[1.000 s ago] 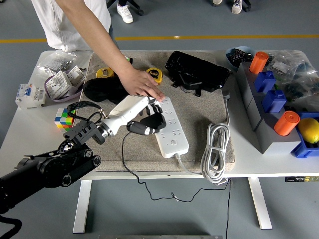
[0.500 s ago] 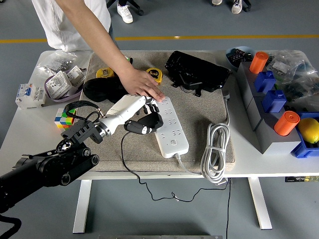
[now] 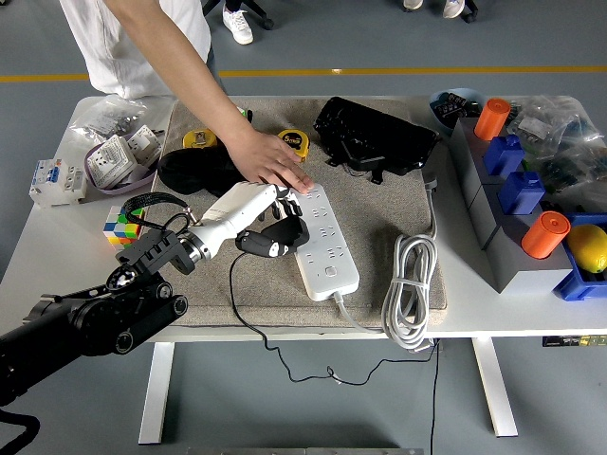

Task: Put the plug near the board,insert it into the board,press the button,pull the plug out

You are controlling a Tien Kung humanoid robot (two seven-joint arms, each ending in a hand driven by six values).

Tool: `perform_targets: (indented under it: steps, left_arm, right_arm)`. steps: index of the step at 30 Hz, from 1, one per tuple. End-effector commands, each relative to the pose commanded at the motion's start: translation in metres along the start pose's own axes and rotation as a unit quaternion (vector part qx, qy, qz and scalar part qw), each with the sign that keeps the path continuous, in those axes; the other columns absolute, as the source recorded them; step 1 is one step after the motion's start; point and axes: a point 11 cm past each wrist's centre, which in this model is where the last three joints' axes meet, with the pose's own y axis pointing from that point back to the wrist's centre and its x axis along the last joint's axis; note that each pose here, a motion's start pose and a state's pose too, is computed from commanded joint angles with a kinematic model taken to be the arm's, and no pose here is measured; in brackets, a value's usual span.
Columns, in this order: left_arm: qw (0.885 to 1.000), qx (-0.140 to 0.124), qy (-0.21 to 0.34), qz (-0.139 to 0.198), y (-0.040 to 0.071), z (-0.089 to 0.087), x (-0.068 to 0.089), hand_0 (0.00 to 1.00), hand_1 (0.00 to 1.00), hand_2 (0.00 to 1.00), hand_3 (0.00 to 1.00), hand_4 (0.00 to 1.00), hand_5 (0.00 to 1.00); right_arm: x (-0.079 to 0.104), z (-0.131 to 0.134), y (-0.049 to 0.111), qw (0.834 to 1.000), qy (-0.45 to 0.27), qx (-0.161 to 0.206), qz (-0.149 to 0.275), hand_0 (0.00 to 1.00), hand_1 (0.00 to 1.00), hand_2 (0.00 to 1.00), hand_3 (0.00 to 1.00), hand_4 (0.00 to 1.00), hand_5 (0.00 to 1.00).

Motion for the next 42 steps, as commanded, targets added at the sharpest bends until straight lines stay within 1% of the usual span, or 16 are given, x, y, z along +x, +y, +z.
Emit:
perform_targets:
  steps: [2,3,8,9,14,15,20,21,26,27,29,32,33,38,39,42]
  left_arm:
    - [1.0,0.001,0.001,-0.001,0.0,0.0,0.0,0.283,0.457,0.507,0.551,0.887,0.002]
    - [1.0,0.002,0.002,-0.001,0.0,-0.001,0.0,0.306,0.513,0.568,0.574,0.837,0.002]
    - [1.0,0.008,0.007,-0.005,0.0,-0.002,-0.001,0.306,0.513,0.568,0.574,0.837,0.002]
    - [1.0,0.008,0.008,-0.004,0.0,-0.002,0.0,0.343,0.558,0.597,0.595,0.867,0.002]
    - [1.0,0.009,0.009,-0.004,0.0,-0.002,0.0,0.343,0.558,0.597,0.595,0.867,0.002]
    - [1.0,0.009,0.01,-0.003,0.0,-0.002,0.0,0.359,0.599,0.627,0.622,0.974,0.067]
    - [1.0,0.011,0.016,-0.004,0.0,-0.003,0.001,0.359,0.599,0.627,0.622,0.974,0.067]
    - [1.0,0.011,0.017,-0.006,0.0,-0.003,0.001,0.372,0.619,0.669,0.662,0.998,0.138]
    - [1.0,0.01,0.018,-0.009,0.0,-0.002,-0.001,0.372,0.619,0.669,0.662,0.998,0.138]
    - [1.0,0.01,0.018,-0.009,0.0,-0.002,-0.001,0.368,0.615,0.656,0.663,0.998,0.161]
    - [1.0,0.008,0.02,-0.008,0.001,-0.002,-0.001,0.368,0.615,0.656,0.663,0.998,0.161]
    - [1.0,0.004,0.024,-0.003,0.001,0.0,0.002,0.368,0.615,0.656,0.663,0.998,0.161]
    - [1.0,0.004,0.026,-0.002,0.001,0.0,0.002,0.412,0.655,0.706,0.694,0.998,0.193]
    - [0.999,-0.001,0.035,0.008,0.002,0.002,0.007,0.412,0.655,0.706,0.694,0.998,0.193]
    - [0.999,-0.002,0.041,0.012,0.003,0.002,0.008,0.477,0.681,0.738,0.71,0.998,0.272]
    - [0.998,-0.007,0.057,0.028,0.007,0.004,0.013,0.477,0.681,0.738,0.71,0.998,0.272]
  right_arm:
    - [0.0,0.0,0.0,1.0,0.0,0.0,0.0,0.661,0.683,0.678,0.579,0.998,0.572]
    - [0.0,0.0,0.0,1.0,0.0,0.0,0.0,0.659,0.683,0.677,0.579,0.998,0.572]
    - [-0.001,-0.001,0.0,1.0,0.001,0.001,-0.002,0.659,0.683,0.677,0.579,0.998,0.572]
    - [-0.001,-0.001,0.0,1.0,0.001,0.001,-0.002,0.662,0.683,0.678,0.579,0.998,0.572]
    - [-0.002,-0.002,0.0,1.0,0.0,0.002,-0.002,0.662,0.683,0.678,0.579,0.998,0.572]
    - [-0.002,-0.002,0.0,1.0,0.0,0.002,-0.003,0.659,0.683,0.678,0.579,0.998,0.571]
    - [-0.001,-0.001,0.0,1.0,0.0,0.002,-0.002,0.659,0.683,0.678,0.579,0.998,0.571]
    - [-0.001,-0.001,0.0,1.0,0.0,0.002,-0.002,0.661,0.683,0.678,0.58,0.998,0.571]
    - [-0.002,-0.002,0.0,1.0,0.0,0.002,-0.002,0.661,0.683,0.678,0.58,0.998,0.571]
    - [-0.002,-0.002,0.0,1.0,0.0,0.002,-0.002,0.659,0.683,0.678,0.58,0.998,0.572]
    - [-0.002,-0.001,0.0,1.0,0.0,0.002,-0.002,0.659,0.683,0.678,0.58,0.998,0.572]
    - [-0.002,-0.001,0.0,1.0,0.0,0.002,-0.002,0.659,0.683,0.678,0.58,0.998,0.572]
    - [-0.002,-0.001,0.0,1.0,0.0,0.002,-0.002,0.66,0.683,0.678,0.58,0.998,0.573]
    - [-0.001,-0.001,0.0,1.0,0.0,0.002,-0.002,0.66,0.683,0.678,0.58,0.998,0.573]
    - [-0.001,-0.001,0.0,1.0,0.0,0.002,-0.002,0.661,0.683,0.677,0.58,0.998,0.573]
    - [-0.002,-0.001,0.0,1.0,0.0,0.002,-0.002,0.661,0.683,0.677,0.58,0.998,0.573]
